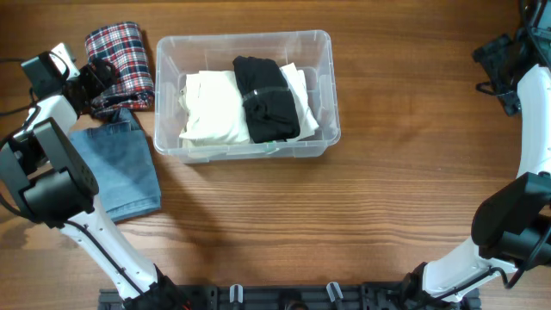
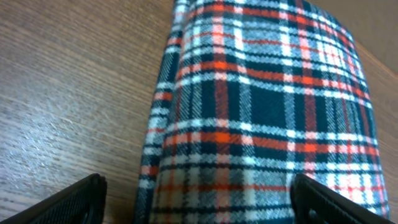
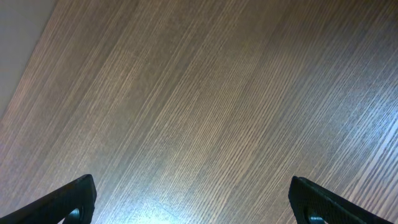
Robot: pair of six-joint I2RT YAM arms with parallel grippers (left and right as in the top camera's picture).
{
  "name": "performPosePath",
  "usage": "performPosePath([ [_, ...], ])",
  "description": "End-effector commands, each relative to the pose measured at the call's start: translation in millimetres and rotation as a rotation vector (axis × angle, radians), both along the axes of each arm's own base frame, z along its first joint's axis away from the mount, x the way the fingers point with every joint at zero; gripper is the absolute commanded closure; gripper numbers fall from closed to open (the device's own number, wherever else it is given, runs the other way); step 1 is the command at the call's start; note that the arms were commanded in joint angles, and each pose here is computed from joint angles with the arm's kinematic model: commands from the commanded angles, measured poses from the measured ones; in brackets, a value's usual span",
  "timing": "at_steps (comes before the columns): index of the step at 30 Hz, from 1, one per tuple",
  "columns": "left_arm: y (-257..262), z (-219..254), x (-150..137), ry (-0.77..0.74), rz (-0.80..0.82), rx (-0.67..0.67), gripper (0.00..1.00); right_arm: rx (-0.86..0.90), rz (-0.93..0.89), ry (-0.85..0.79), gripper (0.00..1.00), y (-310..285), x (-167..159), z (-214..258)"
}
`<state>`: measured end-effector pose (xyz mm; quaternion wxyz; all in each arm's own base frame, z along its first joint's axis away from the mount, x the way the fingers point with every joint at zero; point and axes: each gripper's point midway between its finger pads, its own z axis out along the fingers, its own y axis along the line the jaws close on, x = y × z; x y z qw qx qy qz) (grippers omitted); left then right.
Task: Pack container
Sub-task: 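Grasp the folded red-plaid shirt with the left gripper, then lift the plaid shirt and carry it right over the bin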
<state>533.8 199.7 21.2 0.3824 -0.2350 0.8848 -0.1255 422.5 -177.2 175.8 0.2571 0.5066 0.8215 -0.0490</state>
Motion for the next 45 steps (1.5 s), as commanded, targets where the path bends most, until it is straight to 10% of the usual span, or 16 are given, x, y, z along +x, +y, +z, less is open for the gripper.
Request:
performPosePath([
  [1,-24,-11,-1,0.031,-0.047,-0.057,0.04,0.015,-0.001,0.011,0.00,3,2,-8],
  [9,-45,-25,-13,0.120,-0.072,-0.100,0.18,0.015,-0.001,0.011,0.00,3,2,-8],
  [19,-49,-31,-22,0.165,-0.070,-0.122,0.95,0.015,-0.001,0.010,0.00,3,2,-8],
  [34,-31,47,-16,0.015,-0.056,-0.119,0.96,0.015,-0.001,0.010,0.00,3,2,-8],
  [45,-45,251,-39,-0.385,-0.150,-0.140,0.96,0.015,-0.001,0.011,0.00,3,2,-8],
])
